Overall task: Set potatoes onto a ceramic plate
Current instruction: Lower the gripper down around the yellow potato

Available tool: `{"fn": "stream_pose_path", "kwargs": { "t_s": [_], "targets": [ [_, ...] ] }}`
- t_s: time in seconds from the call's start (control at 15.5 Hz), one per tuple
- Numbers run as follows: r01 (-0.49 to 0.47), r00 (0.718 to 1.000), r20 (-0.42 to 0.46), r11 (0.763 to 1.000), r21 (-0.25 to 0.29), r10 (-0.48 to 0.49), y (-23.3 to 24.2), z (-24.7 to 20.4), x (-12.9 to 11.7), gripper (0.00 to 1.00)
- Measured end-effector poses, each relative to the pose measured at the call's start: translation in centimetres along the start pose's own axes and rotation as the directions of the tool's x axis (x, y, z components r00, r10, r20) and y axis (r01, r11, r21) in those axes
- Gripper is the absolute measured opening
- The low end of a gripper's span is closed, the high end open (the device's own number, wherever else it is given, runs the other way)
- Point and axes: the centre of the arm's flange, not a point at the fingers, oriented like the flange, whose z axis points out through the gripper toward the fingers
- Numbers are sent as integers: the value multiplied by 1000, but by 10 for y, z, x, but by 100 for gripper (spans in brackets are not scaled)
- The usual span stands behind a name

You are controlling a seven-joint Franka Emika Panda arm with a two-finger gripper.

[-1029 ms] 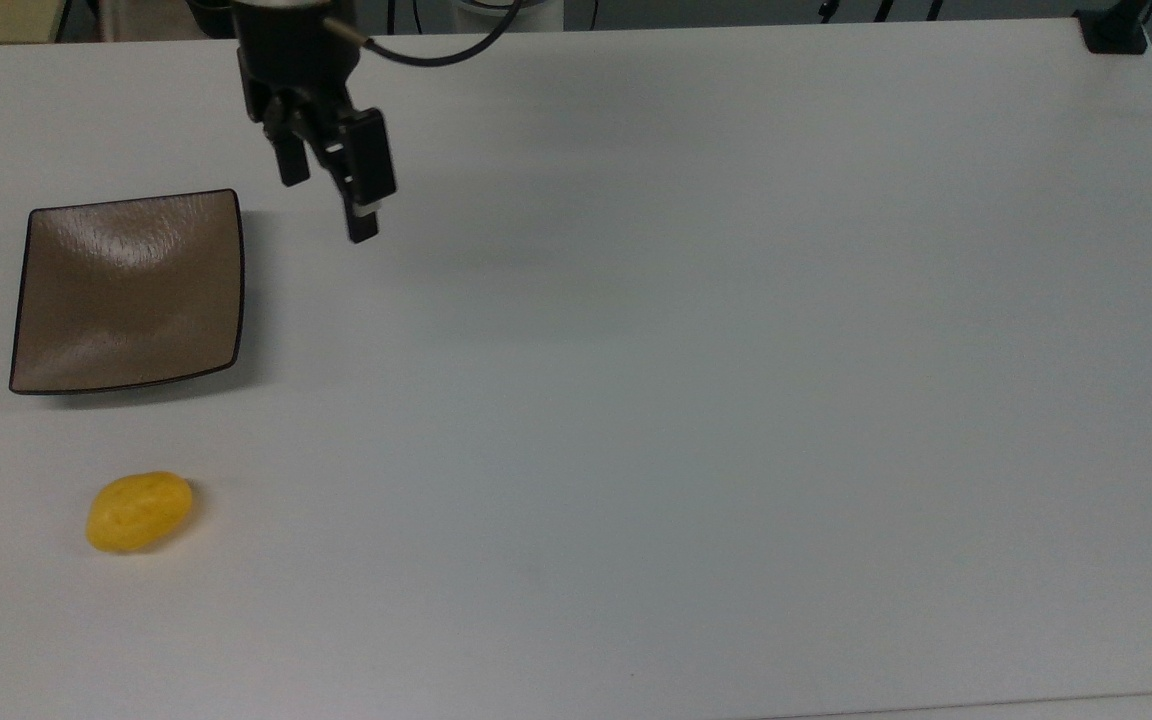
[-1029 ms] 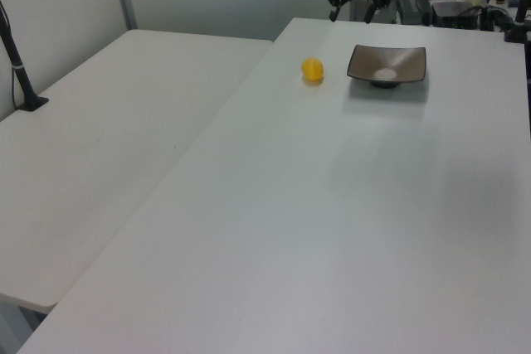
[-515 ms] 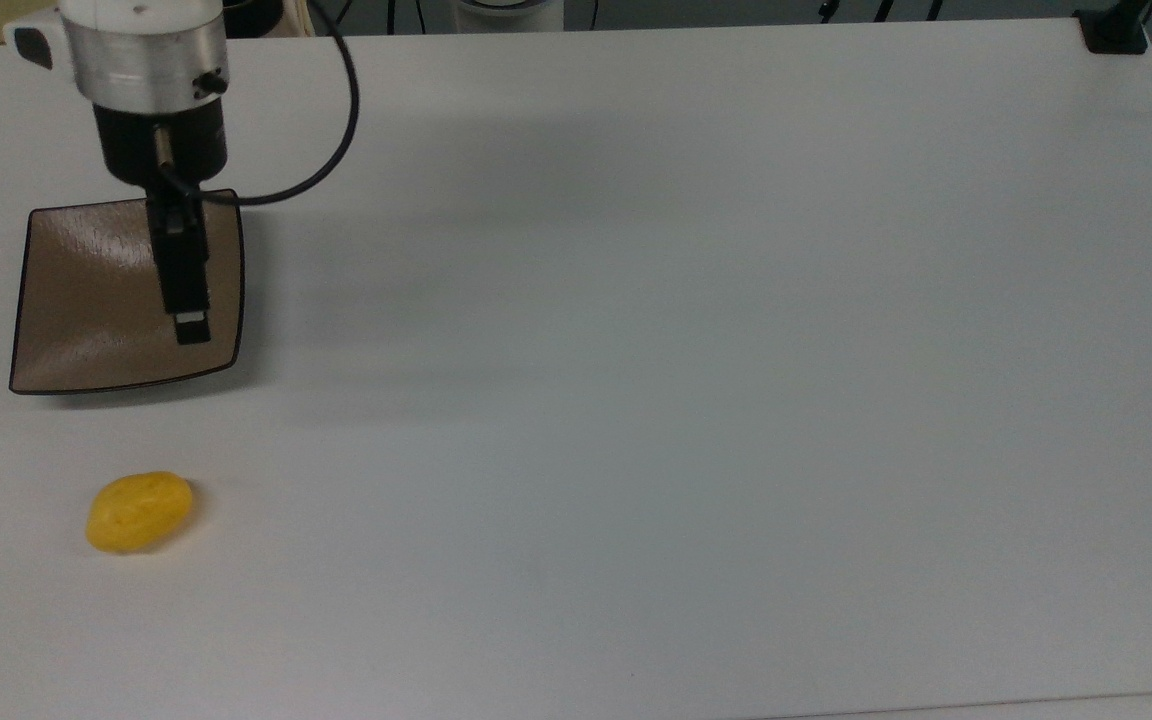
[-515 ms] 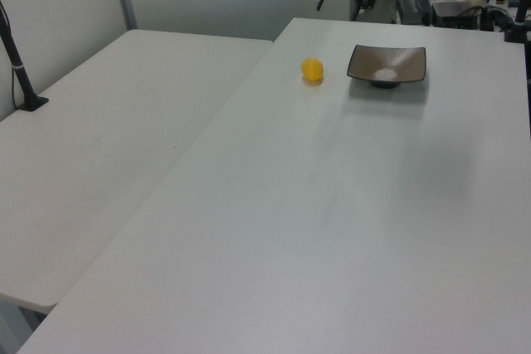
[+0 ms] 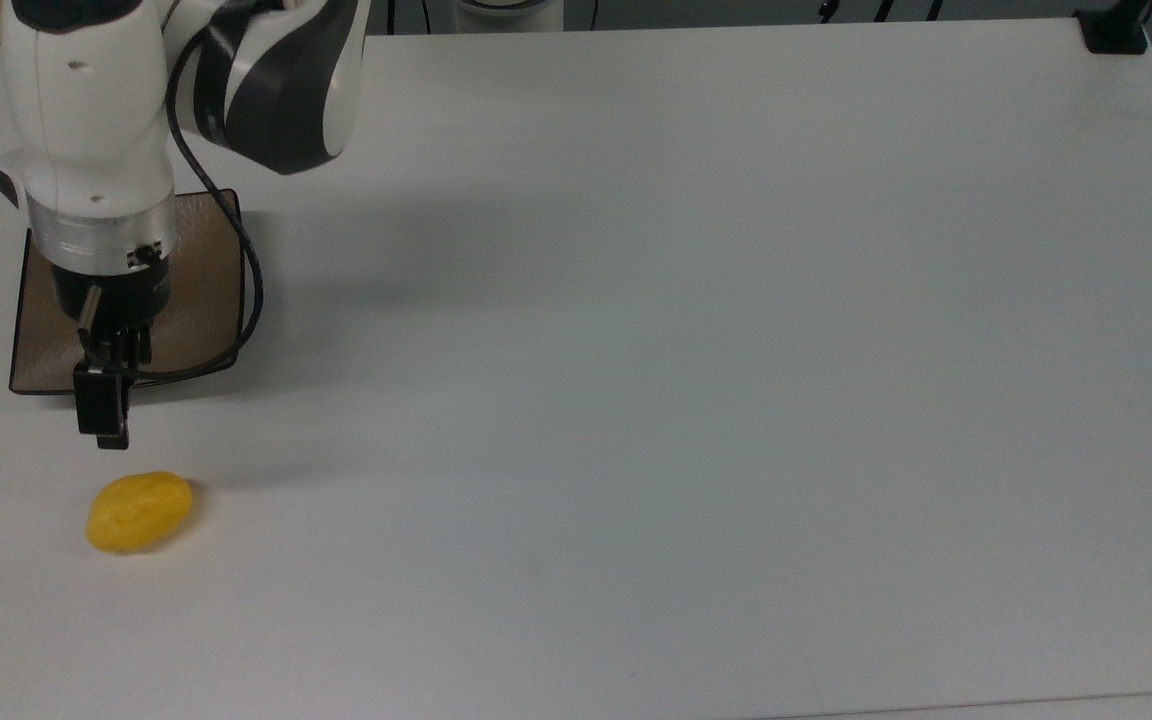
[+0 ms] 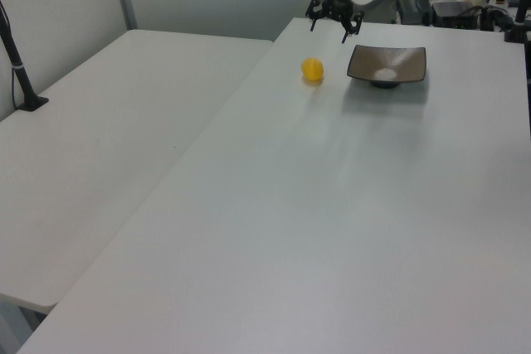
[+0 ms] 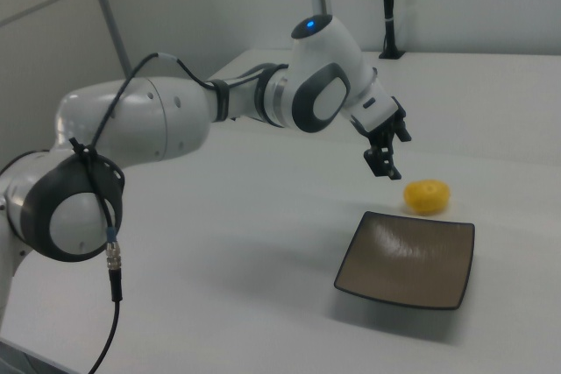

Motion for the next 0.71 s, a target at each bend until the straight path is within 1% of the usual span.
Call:
{"fn": "stream_pose_path", "kwargs": {
  "t_s": [0.13, 0.26, 0.32, 0.51, 0.71],
  "targets": [
    [1, 1000, -12, 1000, 9, -1, -1, 17, -4, 100],
    [5, 1000, -16, 1000, -1, -5, 1, 38, -9, 100],
    [8, 1000, -21, 1000, 6, -8, 1, 44, -10, 100],
    [23, 998, -53, 997, 72, -19, 0, 67, -16, 100],
    [33, 998, -63, 996, 88, -28, -1, 81, -21, 100]
  ]
}}
